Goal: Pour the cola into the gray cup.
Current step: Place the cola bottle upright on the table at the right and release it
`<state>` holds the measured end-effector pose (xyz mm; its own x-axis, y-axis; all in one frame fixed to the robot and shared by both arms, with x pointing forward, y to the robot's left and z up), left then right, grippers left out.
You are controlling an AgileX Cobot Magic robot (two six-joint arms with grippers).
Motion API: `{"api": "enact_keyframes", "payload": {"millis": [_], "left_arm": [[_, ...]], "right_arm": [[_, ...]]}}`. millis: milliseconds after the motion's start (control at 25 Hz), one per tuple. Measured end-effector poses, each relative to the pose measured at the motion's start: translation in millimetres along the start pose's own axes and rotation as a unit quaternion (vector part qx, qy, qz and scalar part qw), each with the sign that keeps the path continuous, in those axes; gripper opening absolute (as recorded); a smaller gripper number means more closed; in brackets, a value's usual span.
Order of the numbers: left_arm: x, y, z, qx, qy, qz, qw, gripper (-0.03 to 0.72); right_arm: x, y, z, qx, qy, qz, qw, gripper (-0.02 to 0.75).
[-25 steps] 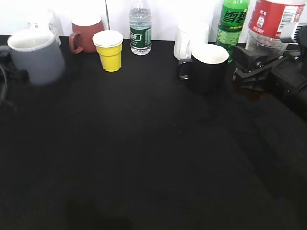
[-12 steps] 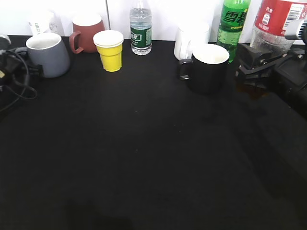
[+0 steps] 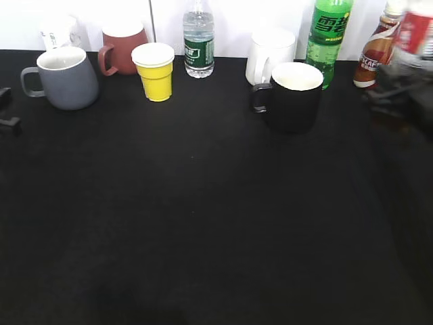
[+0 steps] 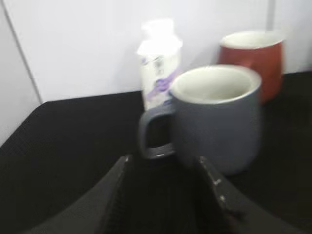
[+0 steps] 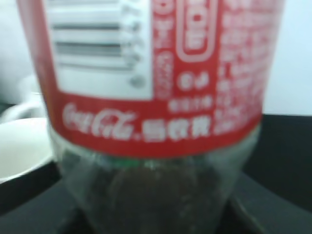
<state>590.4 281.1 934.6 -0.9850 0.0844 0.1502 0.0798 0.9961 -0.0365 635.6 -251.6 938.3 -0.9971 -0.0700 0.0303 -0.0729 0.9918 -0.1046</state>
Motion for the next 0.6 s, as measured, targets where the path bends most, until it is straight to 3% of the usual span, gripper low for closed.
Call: {"api": "enact_keyframes", "payload": {"millis": [200,440,600], "left_arm": [[27,-58.8,-16,-0.017,0.032,0.081,0.996,0.307],[30,-61.7,-22,-0.018,0.026,0.085,0.996,0.307],[30,-61.7,-22,-0.018,0.026,0.085,0.996,0.307]], "right_arm": [[-75,4,43,0.001,-0.015,0.007,1.0,0.385],[-94,-9,57,0.003,-0.019,0.017,1.0,0.399],[-95,-8,60,0.003,-0.012,0.016,1.0,0.543]]}}
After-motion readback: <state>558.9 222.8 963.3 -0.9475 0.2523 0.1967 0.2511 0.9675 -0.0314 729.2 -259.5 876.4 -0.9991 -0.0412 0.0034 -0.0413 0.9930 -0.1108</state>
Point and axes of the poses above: a point on each arm's last joint axis where the gripper is mounted, x pointing back along that axis away from the gripper, y along the wrist's bending axis when the last joint is at zero, z = x × y, the point moved 8 cm from there along -x, pointing out along that axis toward the gripper, and after that the axes turned 7 degrees about x, right-handed, at the moved point
